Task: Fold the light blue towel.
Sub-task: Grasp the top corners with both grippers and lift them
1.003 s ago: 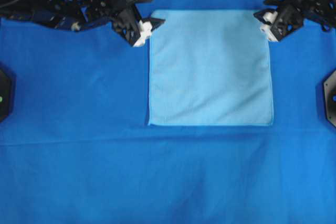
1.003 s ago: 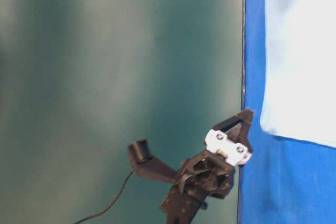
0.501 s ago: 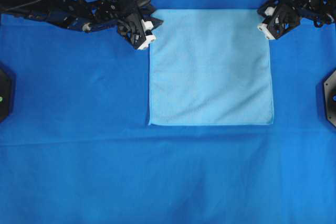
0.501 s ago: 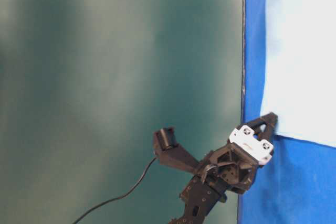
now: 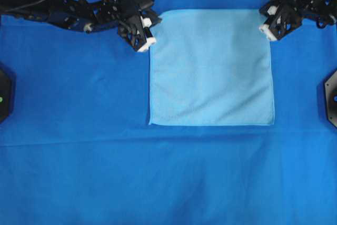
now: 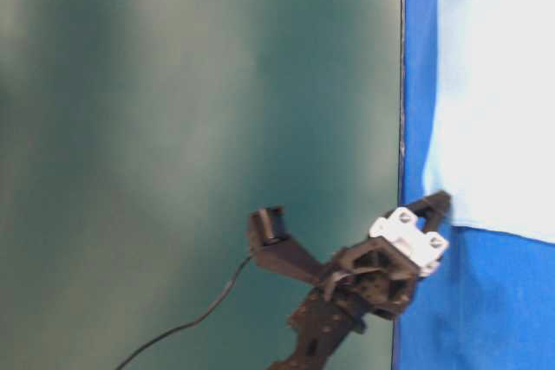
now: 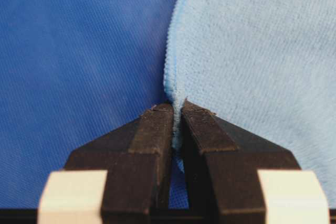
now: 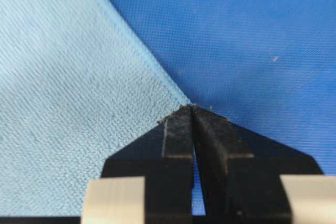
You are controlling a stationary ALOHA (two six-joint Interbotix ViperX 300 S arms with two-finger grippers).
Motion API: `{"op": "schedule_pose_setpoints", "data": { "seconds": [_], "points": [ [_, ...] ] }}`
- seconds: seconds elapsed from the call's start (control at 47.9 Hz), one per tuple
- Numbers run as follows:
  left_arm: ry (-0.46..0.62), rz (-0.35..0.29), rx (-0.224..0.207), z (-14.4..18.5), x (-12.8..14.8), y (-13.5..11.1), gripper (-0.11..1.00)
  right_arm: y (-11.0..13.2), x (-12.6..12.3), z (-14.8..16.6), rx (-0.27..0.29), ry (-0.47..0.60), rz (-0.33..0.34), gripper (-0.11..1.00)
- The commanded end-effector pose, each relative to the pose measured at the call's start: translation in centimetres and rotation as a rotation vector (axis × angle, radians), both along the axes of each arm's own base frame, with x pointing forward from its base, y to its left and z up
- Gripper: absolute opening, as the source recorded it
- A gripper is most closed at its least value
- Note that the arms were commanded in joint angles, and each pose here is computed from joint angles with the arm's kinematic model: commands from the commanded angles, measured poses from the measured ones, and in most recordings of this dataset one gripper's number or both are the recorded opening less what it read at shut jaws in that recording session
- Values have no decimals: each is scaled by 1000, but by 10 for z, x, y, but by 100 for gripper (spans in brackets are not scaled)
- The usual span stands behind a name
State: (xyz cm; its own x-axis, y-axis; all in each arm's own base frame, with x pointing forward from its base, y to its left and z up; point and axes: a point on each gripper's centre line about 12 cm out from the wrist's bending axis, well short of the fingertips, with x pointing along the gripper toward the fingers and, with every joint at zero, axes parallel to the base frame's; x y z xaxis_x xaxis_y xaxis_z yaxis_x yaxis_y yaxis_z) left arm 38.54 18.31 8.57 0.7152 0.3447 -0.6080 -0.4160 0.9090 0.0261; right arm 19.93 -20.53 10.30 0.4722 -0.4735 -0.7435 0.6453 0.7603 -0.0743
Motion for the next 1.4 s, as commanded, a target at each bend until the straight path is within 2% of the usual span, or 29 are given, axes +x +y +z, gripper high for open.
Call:
{"op": "schedule_pose_setpoints", "data": {
  "seconds": [0.0,0.188,0.439,0.71,1.149,1.295,1.379],
  "points": [
    [-76,0,36,35,3,1,1,1,1,19,-38,-38,1,1],
    [-91,-3,43,44,-1,-2,1,7,-2,33,-64,-61,7,1],
    [-79,-56,36,45,1,-25,1,21,5,31,-26,-46,40,1],
    [-22,-171,11,41,-5,-75,1,70,8,29,113,14,95,1],
    [20,-423,-16,39,-3,-178,1,167,6,36,300,-52,217,1],
    [28,-502,-18,37,-4,-208,1,191,7,34,356,-42,253,1],
    [30,-526,-19,37,-3,-218,1,201,8,33,378,-38,274,1]
  ]
}}
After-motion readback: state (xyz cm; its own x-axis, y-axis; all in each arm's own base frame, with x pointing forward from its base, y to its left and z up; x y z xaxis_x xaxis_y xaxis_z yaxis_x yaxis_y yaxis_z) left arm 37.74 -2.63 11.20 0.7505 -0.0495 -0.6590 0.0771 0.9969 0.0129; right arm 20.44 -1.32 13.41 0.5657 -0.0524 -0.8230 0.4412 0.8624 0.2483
